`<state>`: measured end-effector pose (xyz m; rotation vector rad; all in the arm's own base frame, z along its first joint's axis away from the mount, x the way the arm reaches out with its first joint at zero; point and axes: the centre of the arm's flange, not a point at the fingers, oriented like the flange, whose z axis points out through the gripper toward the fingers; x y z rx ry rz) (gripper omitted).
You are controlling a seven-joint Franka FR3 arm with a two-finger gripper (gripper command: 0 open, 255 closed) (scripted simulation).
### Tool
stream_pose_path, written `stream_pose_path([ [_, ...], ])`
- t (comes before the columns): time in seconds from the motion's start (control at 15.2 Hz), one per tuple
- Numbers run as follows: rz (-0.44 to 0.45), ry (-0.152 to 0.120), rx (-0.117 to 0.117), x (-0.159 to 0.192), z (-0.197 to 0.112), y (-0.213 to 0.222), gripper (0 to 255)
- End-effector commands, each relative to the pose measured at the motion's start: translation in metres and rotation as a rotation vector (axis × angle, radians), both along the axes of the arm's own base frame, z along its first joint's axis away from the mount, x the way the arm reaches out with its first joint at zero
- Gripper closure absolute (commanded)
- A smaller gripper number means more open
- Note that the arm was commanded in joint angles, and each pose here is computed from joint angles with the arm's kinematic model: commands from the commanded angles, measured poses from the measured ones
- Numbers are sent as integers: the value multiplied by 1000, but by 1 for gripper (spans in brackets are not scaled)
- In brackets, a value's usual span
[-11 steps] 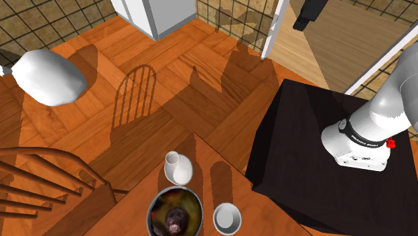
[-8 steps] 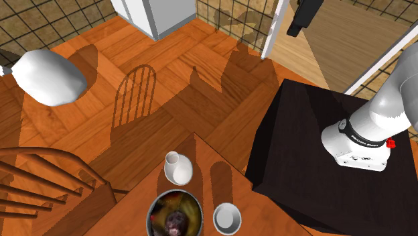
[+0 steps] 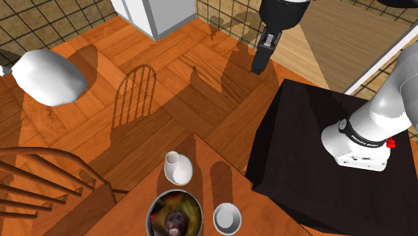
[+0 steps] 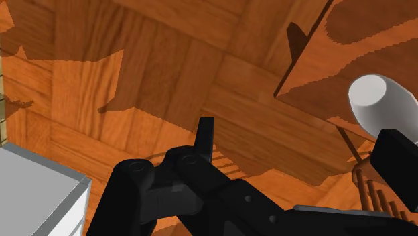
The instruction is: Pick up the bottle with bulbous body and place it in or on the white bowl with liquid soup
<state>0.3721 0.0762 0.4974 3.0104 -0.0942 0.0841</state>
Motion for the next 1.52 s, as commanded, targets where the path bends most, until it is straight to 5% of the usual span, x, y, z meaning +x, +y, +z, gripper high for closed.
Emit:
stream_pose_path([
  [0.0,-6,5,9,14,-18,13,0],
  [1.45,-65,64,105,156,-208,173,0],
])
